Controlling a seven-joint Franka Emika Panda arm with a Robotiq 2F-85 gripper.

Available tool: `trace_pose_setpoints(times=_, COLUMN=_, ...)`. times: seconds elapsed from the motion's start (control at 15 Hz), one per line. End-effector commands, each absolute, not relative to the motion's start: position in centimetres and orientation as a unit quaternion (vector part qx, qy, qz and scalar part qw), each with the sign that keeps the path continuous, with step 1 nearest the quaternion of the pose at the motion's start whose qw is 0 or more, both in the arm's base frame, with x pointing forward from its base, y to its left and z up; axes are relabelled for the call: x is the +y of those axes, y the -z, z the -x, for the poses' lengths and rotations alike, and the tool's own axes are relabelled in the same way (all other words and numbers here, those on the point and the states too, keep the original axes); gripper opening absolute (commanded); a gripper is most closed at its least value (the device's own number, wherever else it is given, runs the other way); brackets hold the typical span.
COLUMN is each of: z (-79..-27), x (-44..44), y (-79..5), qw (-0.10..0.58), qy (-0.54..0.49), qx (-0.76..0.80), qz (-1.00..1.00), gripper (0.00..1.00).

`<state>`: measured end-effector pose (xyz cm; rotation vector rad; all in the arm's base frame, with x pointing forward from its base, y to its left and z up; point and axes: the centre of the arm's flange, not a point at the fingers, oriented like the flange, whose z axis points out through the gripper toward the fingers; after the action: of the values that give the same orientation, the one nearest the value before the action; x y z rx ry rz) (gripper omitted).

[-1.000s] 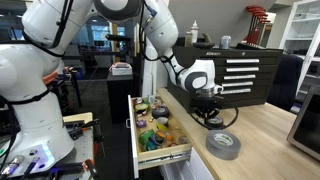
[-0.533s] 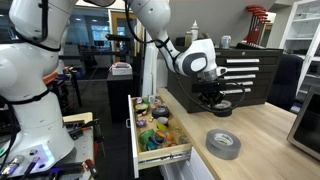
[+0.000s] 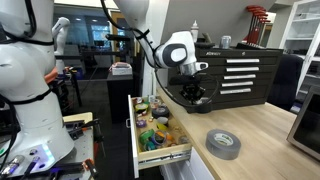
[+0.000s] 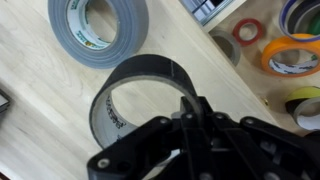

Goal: Remove the black masking tape from the countertop and put it in the open drawer

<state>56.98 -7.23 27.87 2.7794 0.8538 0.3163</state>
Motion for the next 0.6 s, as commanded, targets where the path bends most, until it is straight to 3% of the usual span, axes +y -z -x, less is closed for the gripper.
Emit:
trace_pose_setpoints(times=0.0, z=-52.1, x=-3.0, y=-29.1, qw=0.112, qy=-0.081, qx=0.277, qz=-0.951, gripper=0.03)
trace_pose_setpoints(times=0.53, z=-49.0, x=2.8, y=-27.0, qw=0.077, qy=-0.009, qx=0.277, qz=-0.958, gripper=0.03)
